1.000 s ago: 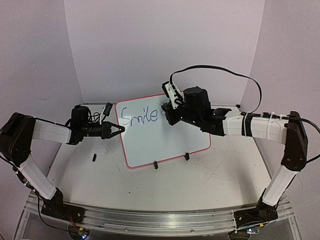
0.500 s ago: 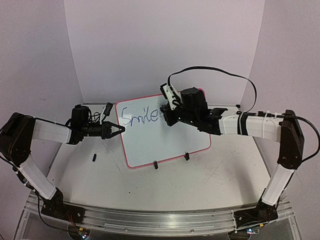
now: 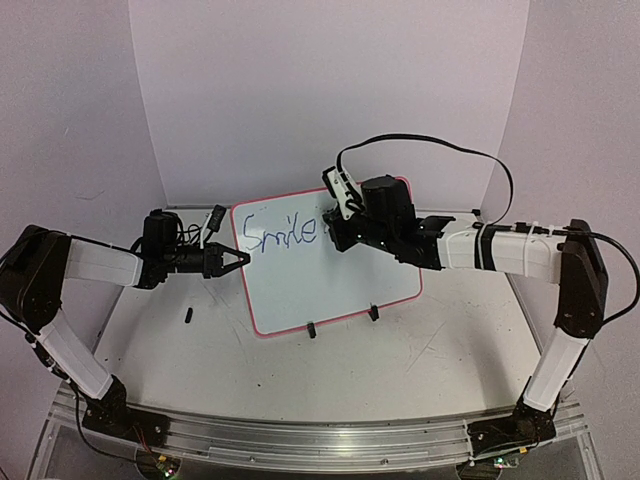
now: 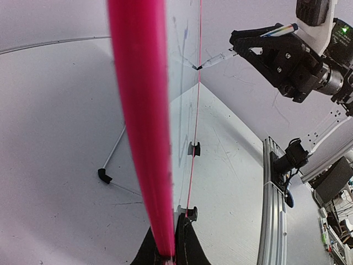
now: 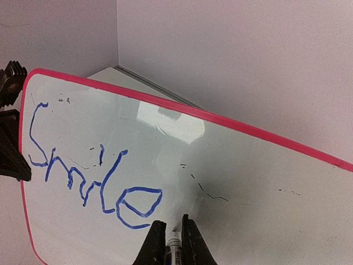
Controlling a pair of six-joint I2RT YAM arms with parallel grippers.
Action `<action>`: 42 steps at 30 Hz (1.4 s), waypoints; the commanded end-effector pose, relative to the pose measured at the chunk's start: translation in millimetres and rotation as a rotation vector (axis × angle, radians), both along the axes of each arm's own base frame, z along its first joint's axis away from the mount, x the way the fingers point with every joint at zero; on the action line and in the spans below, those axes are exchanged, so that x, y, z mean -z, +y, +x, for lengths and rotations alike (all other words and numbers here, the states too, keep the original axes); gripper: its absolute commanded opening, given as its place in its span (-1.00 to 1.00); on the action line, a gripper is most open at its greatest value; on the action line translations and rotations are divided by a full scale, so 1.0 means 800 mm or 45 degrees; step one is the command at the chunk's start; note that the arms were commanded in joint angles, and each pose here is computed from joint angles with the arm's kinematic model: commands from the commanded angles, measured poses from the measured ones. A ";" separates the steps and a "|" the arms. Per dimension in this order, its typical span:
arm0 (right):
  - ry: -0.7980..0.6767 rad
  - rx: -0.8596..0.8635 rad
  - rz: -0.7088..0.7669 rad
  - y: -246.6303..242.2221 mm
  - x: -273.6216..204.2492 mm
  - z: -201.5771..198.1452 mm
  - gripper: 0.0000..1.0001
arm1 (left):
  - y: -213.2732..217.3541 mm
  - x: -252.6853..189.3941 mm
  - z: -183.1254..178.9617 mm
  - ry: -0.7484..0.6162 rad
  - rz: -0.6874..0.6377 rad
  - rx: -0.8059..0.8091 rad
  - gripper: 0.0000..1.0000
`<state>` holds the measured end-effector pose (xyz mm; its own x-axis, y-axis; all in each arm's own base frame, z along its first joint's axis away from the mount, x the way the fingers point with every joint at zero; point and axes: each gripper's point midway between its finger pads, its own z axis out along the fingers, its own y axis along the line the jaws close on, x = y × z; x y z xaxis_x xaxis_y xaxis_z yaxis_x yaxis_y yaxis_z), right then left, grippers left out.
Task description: Write a sentence on the whiteboard
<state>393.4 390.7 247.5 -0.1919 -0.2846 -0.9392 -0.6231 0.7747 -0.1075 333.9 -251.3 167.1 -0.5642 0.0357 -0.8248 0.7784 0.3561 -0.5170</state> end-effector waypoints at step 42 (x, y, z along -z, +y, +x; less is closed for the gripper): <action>-0.166 -0.082 0.163 0.021 -0.128 -0.098 -1.00 | 0.014 0.045 0.022 0.011 0.203 -0.162 -1.00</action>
<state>318.2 438.1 260.8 -0.1579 -0.3214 -0.9337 -0.7156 0.6888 -0.1161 333.4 -251.6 166.7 -0.5686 0.0428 -0.8215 0.7763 0.3582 -0.5187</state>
